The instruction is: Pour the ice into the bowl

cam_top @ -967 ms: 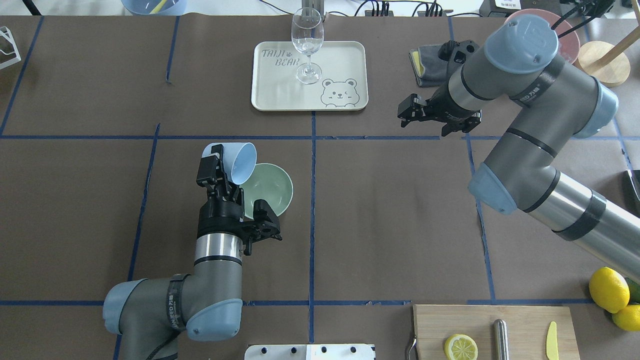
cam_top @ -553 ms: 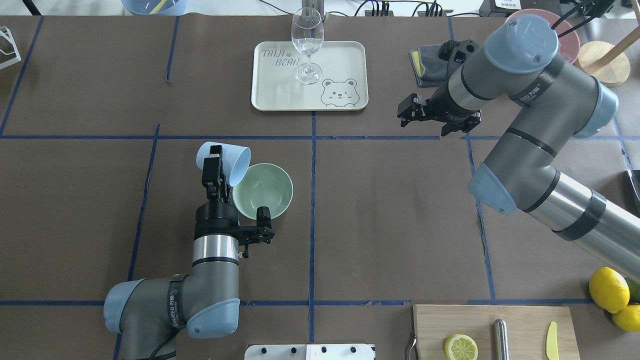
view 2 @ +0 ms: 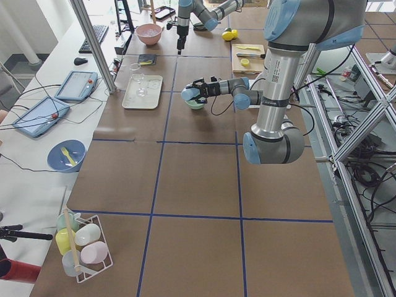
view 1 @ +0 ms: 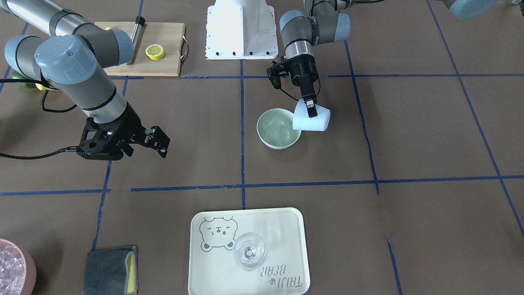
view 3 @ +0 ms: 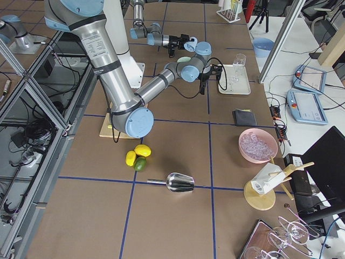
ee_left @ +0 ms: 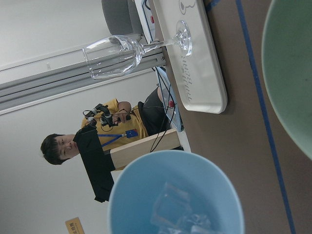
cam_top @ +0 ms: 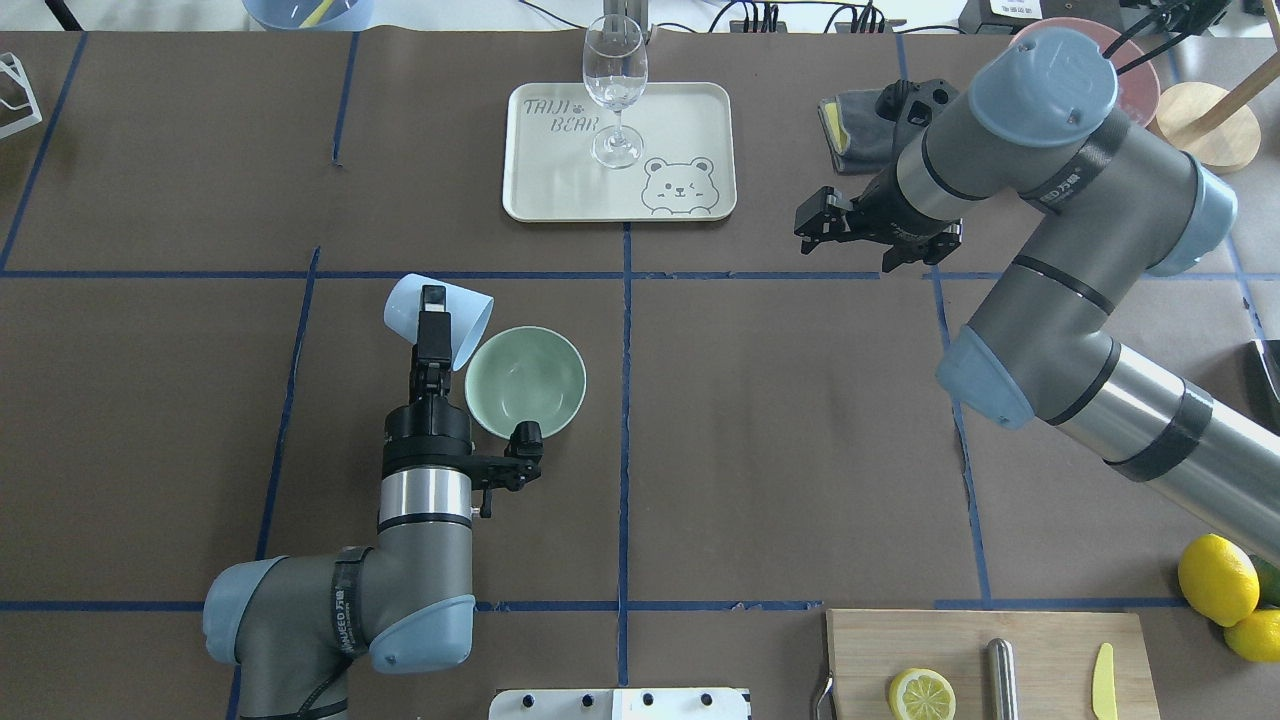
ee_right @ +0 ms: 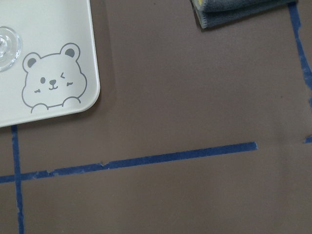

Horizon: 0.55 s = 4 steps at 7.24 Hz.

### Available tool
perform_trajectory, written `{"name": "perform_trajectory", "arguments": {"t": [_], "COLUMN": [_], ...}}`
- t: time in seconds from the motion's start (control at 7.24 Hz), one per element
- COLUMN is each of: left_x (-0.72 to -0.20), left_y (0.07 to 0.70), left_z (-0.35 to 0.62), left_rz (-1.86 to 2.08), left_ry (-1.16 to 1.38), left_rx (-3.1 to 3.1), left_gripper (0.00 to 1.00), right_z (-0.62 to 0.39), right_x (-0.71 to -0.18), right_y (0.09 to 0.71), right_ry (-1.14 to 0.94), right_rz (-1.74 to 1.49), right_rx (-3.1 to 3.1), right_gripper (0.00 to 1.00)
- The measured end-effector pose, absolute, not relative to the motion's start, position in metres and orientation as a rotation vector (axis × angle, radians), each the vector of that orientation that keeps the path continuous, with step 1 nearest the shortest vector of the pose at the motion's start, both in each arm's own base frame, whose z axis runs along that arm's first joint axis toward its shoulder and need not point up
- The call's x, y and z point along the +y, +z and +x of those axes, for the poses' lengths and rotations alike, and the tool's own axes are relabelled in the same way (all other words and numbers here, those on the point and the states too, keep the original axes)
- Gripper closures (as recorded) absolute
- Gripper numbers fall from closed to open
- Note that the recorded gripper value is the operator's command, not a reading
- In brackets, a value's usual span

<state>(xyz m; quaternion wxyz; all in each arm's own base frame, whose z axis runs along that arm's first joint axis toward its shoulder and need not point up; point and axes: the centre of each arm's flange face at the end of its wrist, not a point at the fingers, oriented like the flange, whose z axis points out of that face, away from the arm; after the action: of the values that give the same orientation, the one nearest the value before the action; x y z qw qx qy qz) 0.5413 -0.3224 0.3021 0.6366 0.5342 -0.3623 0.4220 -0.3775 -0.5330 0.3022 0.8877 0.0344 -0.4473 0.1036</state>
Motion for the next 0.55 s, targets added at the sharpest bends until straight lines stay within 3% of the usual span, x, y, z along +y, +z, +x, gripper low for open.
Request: {"name": "perform_trajectory", "arguments": {"t": [0.55], "left_x": [-0.3222], "left_y": [0.3093], "left_z": [0.5400], "left_rz": [1.201], "left_ry": [0.997], "left_rx": [-0.885], "left_gripper": [1.00], "right_z": [-0.3770], "right_x": [-0.5335], "right_y": [0.3029], "right_ry": [0.216], "right_rz": [0.071], "right_rx": [-0.929], "right_gripper": [0.00]}}
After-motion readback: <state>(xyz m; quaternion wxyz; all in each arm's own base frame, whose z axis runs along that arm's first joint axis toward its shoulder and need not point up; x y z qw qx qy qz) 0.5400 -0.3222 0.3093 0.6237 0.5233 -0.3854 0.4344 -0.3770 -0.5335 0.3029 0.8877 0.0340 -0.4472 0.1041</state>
